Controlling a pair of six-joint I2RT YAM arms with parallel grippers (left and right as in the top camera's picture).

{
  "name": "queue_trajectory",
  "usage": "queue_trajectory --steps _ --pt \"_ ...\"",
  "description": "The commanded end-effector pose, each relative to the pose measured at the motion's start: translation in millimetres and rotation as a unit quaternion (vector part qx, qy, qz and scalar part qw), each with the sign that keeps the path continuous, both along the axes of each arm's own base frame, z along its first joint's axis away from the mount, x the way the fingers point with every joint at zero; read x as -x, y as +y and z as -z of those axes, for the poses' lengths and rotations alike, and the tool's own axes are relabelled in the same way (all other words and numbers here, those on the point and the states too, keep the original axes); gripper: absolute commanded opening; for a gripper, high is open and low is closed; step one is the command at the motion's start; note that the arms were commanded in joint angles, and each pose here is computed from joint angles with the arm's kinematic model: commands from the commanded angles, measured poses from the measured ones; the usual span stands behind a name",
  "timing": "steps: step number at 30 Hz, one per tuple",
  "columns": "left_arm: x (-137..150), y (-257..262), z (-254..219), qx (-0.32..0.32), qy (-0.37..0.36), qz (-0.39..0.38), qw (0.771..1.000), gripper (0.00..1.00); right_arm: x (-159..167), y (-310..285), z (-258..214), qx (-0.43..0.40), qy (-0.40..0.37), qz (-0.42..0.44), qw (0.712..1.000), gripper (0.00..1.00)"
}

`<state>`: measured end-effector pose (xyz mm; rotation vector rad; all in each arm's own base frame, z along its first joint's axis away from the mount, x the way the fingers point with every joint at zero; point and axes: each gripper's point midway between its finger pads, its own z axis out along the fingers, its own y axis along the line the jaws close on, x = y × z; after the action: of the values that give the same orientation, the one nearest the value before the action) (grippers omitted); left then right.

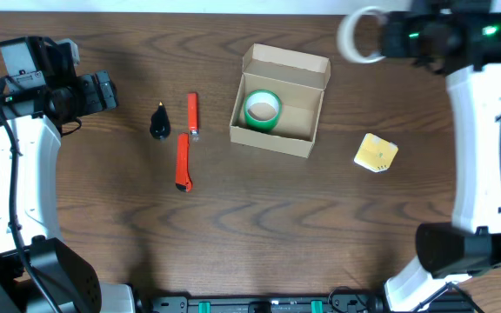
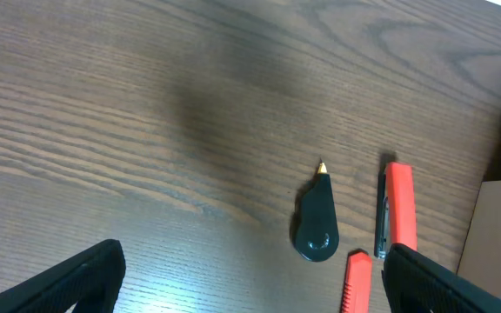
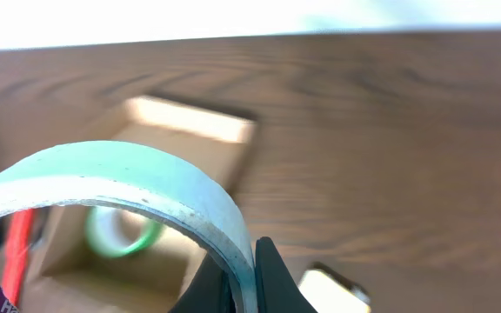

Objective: Pack container
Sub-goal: 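Move the masking tape over the box and lower it inside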

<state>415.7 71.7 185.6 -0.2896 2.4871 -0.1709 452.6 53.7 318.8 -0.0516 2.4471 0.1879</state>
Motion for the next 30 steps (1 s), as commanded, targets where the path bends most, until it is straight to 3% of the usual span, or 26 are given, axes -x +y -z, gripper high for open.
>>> queue_trajectory --steps 1,11,19,30 --pt "-2.9 1.7 -8.6 -0.006 -0.009 0.001 1.000 0.95 0.6 43.9 30.1 0.056 0.028 -0.070 0.996 0.01" --pt "-2.9 1.7 -8.6 -0.006 -0.009 0.001 1.000 0.95 -8.0 150.7 107.2 0.111 0.066 -0.181 0.975 0.01" --pt "-2.9 1.7 -8.6 -0.006 -0.009 0.001 1.000 0.95 -19.0 163.9 174.6 0.134 0.119 -0.188 0.966 0.01" --pt "-2.9 1.7 -8.6 -0.006 -0.009 0.001 1.000 0.95 -19.9 158.5 220.3 0.153 0.165 -0.185 0.957 0.01"
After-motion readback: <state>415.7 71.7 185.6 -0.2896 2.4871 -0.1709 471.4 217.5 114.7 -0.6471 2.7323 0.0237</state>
